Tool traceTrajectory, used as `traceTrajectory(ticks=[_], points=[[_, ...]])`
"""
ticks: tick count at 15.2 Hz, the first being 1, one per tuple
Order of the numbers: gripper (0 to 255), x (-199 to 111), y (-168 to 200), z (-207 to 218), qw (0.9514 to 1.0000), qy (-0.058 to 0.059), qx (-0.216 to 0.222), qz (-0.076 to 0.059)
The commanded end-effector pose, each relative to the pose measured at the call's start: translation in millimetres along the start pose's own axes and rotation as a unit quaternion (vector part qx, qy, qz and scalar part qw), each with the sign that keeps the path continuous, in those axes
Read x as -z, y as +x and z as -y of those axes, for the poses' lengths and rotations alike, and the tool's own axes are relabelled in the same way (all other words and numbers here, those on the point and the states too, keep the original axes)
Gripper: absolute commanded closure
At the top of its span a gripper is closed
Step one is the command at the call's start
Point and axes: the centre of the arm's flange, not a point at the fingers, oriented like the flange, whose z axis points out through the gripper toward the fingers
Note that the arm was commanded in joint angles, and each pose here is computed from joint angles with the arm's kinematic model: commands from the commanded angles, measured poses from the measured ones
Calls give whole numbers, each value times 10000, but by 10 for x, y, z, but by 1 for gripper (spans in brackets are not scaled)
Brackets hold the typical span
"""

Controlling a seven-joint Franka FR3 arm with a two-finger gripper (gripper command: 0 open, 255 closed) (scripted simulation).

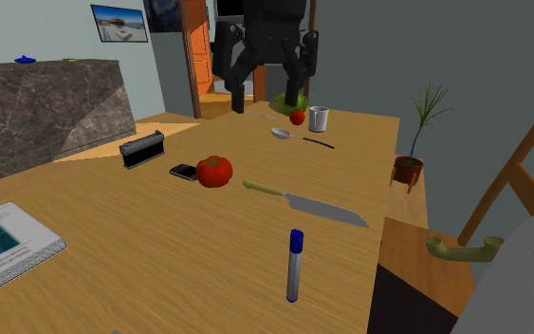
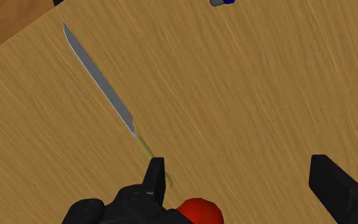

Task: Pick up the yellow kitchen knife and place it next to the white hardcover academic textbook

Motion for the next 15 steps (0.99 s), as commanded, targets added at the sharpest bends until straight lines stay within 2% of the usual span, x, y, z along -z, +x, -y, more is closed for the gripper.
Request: traceTrajectory(ticks=[1, 8, 15], points=[[0, 0, 0, 0, 10000, 0, 0, 0], [0, -762, 153, -506, 9967, -13, 792, 187], [0, -1530, 355, -986, 9867, -26, 1579, 372]])
